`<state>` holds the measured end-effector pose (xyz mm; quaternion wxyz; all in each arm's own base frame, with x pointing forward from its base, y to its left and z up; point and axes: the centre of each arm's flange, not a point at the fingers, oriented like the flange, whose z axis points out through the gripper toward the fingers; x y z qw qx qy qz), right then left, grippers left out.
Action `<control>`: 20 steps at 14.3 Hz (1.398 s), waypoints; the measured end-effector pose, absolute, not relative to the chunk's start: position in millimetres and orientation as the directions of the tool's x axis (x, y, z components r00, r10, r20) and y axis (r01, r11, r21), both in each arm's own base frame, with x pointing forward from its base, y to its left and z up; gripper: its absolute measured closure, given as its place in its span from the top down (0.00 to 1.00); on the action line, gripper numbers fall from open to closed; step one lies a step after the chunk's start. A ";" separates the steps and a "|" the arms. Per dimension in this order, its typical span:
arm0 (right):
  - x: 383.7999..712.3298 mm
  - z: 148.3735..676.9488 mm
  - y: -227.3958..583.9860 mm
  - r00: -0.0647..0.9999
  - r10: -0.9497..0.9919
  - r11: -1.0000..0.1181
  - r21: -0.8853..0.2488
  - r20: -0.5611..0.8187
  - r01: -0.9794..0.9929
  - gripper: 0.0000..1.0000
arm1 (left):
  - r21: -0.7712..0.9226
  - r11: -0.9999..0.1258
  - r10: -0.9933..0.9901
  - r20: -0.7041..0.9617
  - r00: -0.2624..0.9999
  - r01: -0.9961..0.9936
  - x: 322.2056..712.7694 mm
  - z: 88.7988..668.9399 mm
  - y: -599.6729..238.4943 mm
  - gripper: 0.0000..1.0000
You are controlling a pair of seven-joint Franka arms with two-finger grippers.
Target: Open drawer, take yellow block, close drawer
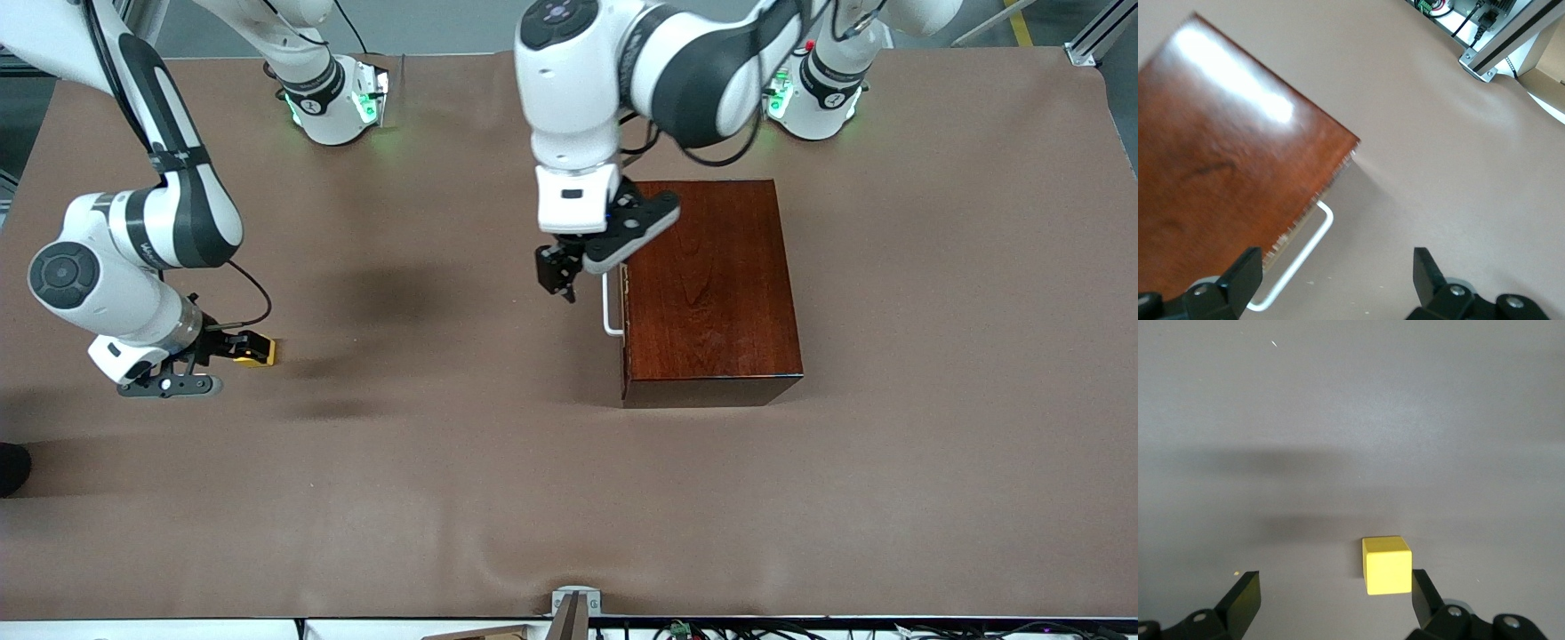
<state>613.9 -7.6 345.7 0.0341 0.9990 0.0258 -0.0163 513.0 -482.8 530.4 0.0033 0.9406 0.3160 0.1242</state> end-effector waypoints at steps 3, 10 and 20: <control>625.0 387.0 -0.4 0.997 0.029 -0.999 0.036 -0.073 0.032 1.00 | 0.061 -0.850 0.522 0.221 0.824 0.523 528.5 556.1 -426.3 1.00; 634.0 474.4 7.8 0.992 0.021 -1.000 0.014 -0.123 0.023 1.00 | -0.052 -0.936 0.337 0.145 0.930 0.347 534.5 597.8 -285.6 1.00; 624.4 541.5 -3.7 0.992 -0.006 -1.000 0.025 -0.122 -0.003 1.00 | -0.012 -0.997 0.070 0.054 0.996 0.070 559.3 635.8 -122.3 1.00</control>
